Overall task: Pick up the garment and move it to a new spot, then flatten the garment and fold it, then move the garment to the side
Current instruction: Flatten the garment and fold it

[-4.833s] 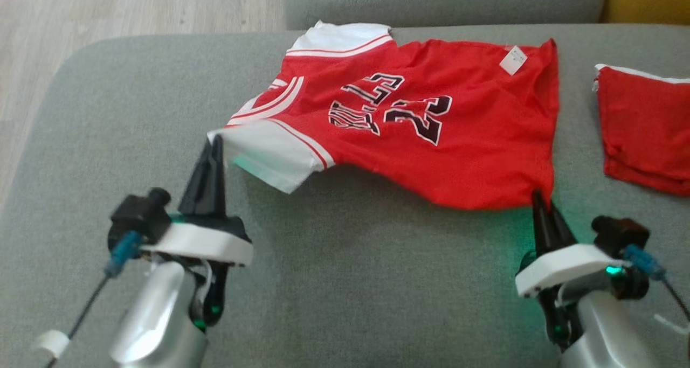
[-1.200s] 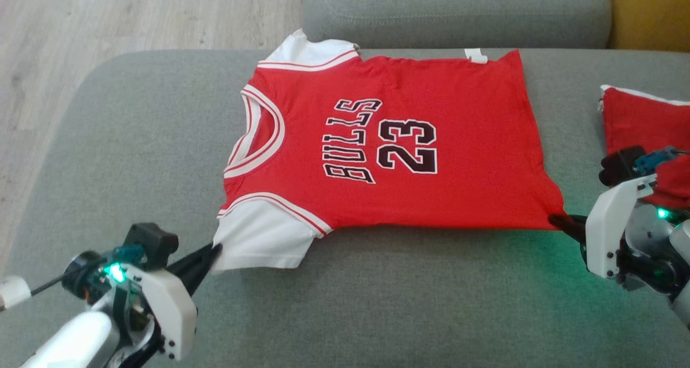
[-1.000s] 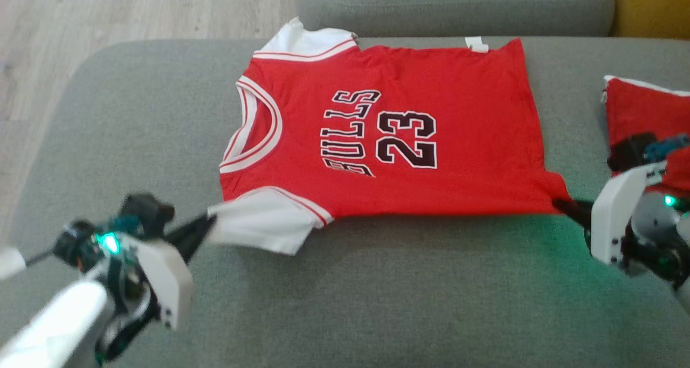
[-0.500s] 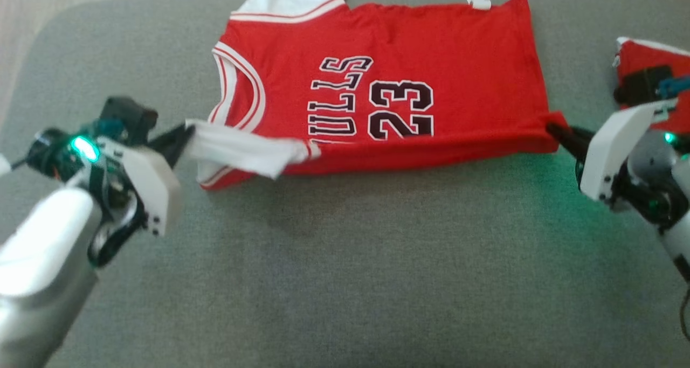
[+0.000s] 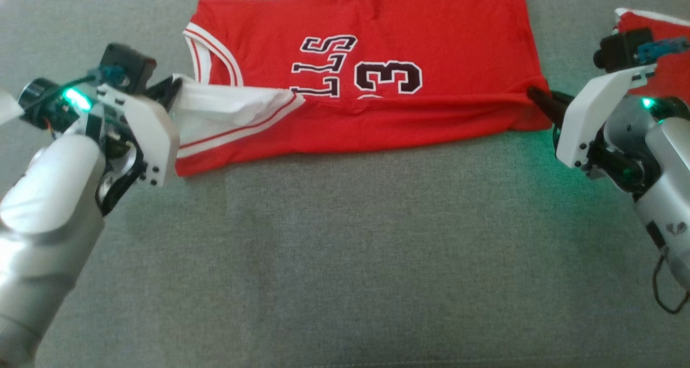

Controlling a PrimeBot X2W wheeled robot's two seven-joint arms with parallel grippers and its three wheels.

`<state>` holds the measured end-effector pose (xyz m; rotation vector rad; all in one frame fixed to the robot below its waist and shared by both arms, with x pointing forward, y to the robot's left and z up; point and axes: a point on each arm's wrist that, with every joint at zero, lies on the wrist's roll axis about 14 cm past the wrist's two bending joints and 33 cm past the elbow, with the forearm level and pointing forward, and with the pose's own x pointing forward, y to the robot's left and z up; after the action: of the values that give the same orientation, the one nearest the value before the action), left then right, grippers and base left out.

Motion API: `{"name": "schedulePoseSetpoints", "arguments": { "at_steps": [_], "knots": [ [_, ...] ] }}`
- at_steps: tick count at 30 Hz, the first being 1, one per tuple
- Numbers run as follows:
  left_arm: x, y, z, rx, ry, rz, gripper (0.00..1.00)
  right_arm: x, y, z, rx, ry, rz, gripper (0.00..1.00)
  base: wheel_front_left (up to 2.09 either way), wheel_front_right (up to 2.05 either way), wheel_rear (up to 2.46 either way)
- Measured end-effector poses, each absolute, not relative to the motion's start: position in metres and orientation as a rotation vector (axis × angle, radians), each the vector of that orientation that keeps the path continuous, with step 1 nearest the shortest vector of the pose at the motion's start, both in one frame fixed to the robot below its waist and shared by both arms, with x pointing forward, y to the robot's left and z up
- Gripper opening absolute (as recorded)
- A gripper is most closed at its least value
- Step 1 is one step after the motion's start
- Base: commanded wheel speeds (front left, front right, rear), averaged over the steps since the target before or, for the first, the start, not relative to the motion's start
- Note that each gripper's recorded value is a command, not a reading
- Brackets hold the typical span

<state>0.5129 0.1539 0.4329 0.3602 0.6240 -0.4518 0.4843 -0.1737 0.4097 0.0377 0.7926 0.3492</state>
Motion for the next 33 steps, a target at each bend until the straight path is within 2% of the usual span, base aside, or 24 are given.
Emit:
{"name": "schedulePoseSetpoints", "arguments": {
  "at_steps": [1,2,3,4,13,18,27,30,33],
  "knots": [
    [0.516,0.153,0.432,0.359,0.619,-0.452,0.0,0.486,-0.175,0.409,0.034,0.789,0.343,0.0,0.0,0.0,0.0],
    [0.52,0.151,0.433,0.358,0.604,-0.451,0.32,0.489,-0.177,0.408,0.021,0.78,0.339,0.0,0.0,0.0,0.0],
    [0.525,0.149,0.435,0.361,0.58,-0.45,0.76,0.492,-0.18,0.409,0.011,0.757,0.331,0.83,0.0,0.0,0.0],
    [0.531,0.148,0.439,0.37,0.541,-0.444,1.0,0.497,-0.181,0.411,0.018,0.731,0.321,1.0,0.0,0.0,0.0],
    [0.568,0.139,0.512,0.256,0.094,-0.305,1.0,0.54,-0.184,0.476,0.166,0.339,0.24,1.0,0.0,0.0,0.0],
    [0.561,0.132,0.545,0.208,-0.03,-0.271,1.0,0.546,-0.185,0.528,0.269,0.068,0.195,1.0,0.0,0.0,0.0],
    [0.506,0.124,0.569,0.028,-0.161,-0.184,1.0,0.517,-0.177,0.568,0.238,-0.161,0.163,1.0,0.0,0.0,0.0],
    [0.482,0.124,0.564,-0.006,-0.178,-0.152,1.0,0.492,-0.172,0.546,0.262,-0.156,0.114,1.0,0.0,0.0,0.0],
    [0.459,0.127,0.538,-0.035,-0.12,-0.124,1.0,0.459,-0.161,0.512,0.267,-0.088,0.092,1.0,0.0,0.0,0.0]
  ]
}}
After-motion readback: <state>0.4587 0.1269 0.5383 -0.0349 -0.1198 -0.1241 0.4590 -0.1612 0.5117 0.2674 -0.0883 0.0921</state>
